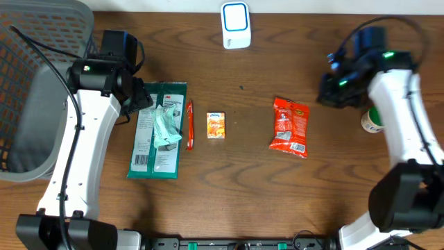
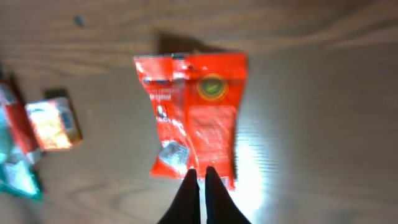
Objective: Scan the item barcode
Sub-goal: 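Carry the jar right and set it down at the table's right edge, then grasp the red snack bag with the right gripper and lift it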
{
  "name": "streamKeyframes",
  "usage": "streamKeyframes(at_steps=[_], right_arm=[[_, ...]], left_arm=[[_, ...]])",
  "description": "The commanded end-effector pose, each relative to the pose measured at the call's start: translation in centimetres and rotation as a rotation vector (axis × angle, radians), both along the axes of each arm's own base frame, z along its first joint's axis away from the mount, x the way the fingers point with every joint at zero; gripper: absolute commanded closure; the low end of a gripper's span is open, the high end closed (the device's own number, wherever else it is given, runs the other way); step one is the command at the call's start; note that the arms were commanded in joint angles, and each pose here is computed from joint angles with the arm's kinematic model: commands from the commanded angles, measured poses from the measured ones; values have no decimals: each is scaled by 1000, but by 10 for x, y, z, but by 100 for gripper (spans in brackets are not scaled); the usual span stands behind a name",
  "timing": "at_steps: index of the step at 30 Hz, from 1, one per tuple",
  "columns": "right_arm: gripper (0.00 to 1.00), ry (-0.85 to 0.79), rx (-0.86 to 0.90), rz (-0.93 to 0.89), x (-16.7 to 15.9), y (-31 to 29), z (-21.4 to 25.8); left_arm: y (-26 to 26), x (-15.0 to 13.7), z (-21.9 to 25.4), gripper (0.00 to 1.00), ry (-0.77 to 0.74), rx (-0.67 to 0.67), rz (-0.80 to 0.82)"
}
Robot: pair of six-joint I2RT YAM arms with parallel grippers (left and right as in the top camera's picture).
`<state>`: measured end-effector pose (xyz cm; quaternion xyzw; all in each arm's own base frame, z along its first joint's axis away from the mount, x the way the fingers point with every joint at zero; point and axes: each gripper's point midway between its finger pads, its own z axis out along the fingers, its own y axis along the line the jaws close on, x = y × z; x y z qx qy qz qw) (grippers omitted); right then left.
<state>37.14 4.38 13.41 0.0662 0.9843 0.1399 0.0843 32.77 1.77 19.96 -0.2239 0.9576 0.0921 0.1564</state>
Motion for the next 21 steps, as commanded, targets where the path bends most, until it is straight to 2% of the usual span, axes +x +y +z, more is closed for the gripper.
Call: streamKeyframes(at_steps=[1, 6, 10, 14, 18, 19, 21], right_arm=[[99, 52, -37, 3, -15, 29, -52], [99, -13, -36, 58, -27, 74, -106], [99, -27, -29, 143, -43, 105, -119], [99, -97, -28, 265, -38, 128, -92], [99, -138, -29, 195, -18, 108, -41], [99, -132, -33, 156, -13, 94, -35], [99, -114, -39, 103, -10, 73, -37]], left_arm=[[4, -1, 1, 17, -2, 15, 13], [4, -1, 1, 17, -2, 15, 13], [4, -1, 1, 17, -2, 15, 13], [3, 12, 5, 17, -57, 10, 13], [3, 12, 5, 17, -59, 8, 13], [1, 16, 6, 2, -75, -1, 11], [-13, 17, 3, 2, -73, -82, -13]])
